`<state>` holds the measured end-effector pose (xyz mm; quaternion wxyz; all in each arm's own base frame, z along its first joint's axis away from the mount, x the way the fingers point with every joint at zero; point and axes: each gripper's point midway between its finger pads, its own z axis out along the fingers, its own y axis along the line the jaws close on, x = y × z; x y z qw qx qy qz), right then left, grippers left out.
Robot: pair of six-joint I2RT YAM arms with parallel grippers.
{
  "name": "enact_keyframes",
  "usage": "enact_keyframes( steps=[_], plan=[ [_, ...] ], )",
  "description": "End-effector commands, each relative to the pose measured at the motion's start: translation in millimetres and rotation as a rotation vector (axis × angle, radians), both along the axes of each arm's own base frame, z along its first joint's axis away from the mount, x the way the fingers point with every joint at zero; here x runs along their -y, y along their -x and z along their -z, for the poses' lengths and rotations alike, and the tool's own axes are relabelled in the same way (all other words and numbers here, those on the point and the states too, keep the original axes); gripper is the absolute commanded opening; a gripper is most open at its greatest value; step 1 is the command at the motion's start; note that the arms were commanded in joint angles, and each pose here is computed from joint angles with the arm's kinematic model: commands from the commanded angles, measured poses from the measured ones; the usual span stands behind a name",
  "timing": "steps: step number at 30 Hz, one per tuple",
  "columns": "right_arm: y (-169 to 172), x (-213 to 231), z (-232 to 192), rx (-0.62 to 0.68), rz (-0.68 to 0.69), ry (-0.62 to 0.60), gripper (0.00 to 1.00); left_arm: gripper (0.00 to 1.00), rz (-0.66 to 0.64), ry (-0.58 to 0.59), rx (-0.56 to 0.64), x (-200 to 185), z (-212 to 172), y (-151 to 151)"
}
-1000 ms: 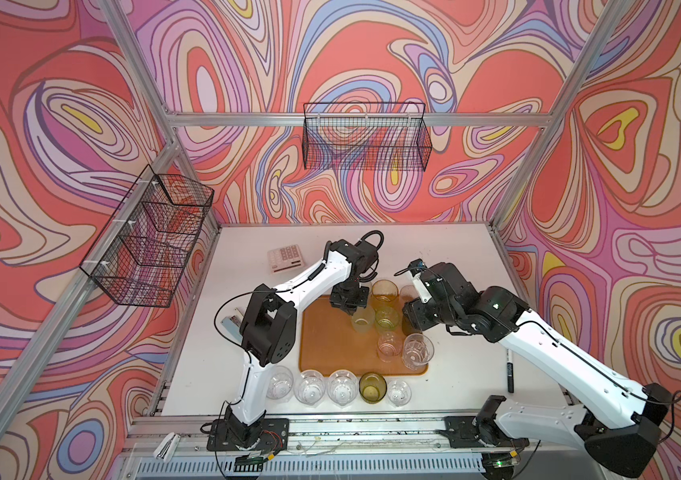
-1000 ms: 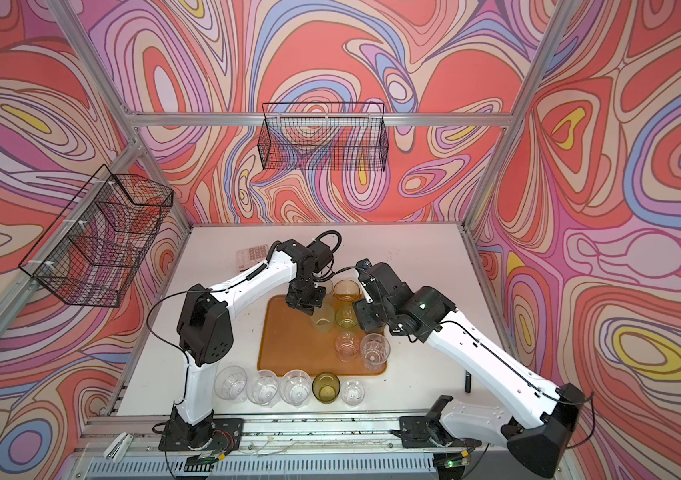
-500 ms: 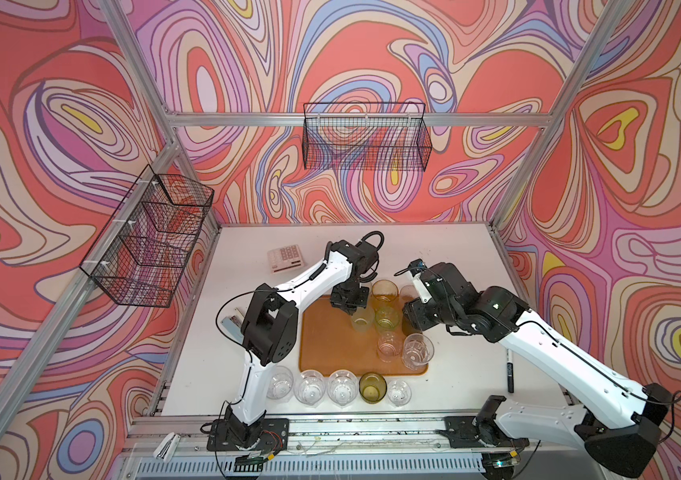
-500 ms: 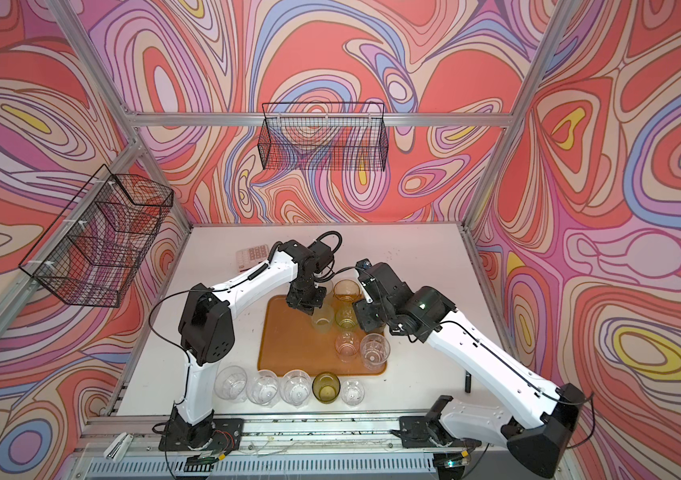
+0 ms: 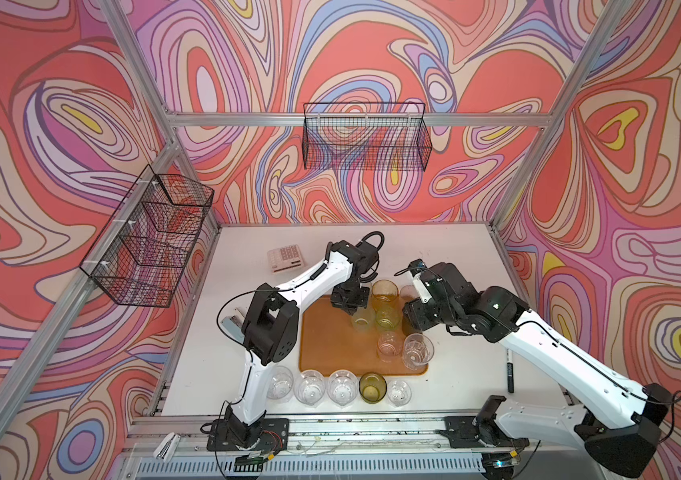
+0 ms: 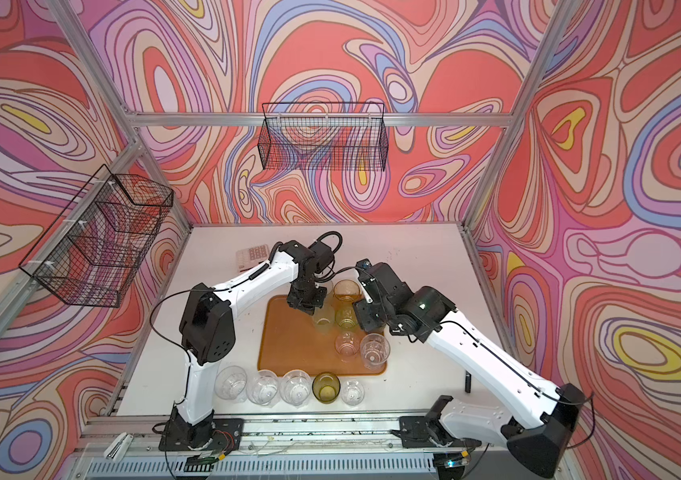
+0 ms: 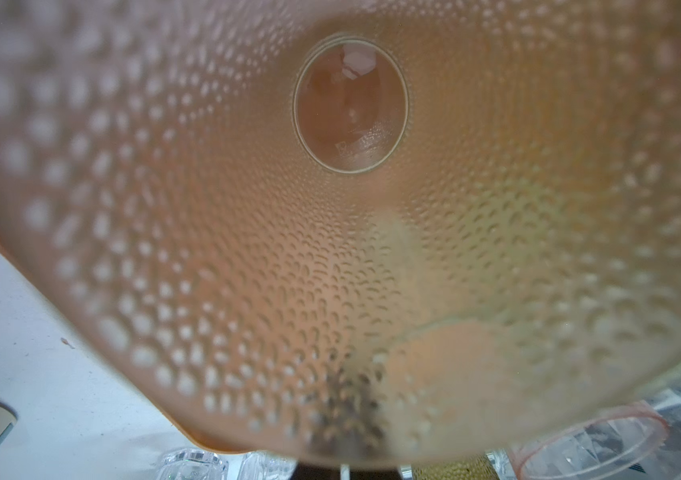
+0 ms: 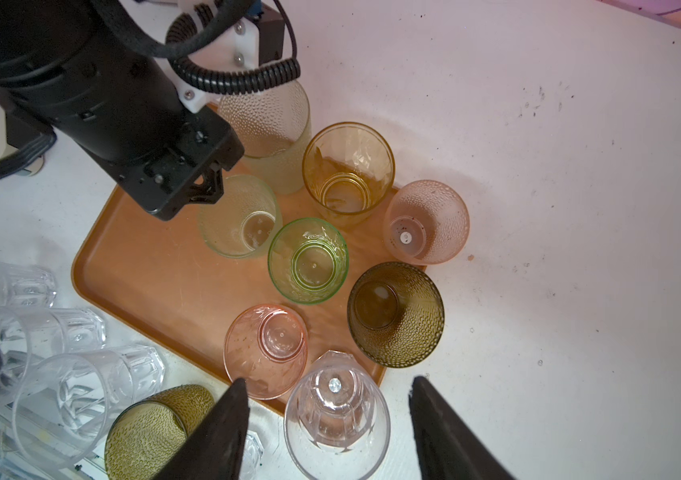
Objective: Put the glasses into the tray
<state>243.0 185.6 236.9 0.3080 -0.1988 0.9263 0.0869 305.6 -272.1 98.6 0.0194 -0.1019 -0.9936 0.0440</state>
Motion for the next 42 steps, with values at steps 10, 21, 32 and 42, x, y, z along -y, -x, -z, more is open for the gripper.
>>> enact_keyframes(
  steps=[10,21,32,42],
  plan=[
    [4,1,0,0.003,-0.009,-0.005,0.64,0.10,-0.010,-0.030,-0.032,-1,9,6],
    [4,0,-1,0.004,-0.012,-0.005,0.63,0.12,-0.010,-0.028,-0.042,0,11,7],
    [4,-1,-1,0.003,-0.015,-0.008,0.63,0.21,-0.010,-0.013,-0.027,0,1,6],
    [4,-1,-1,0.004,-0.013,-0.009,0.63,0.29,-0.004,0.020,0.021,2,-29,3]
  ],
)
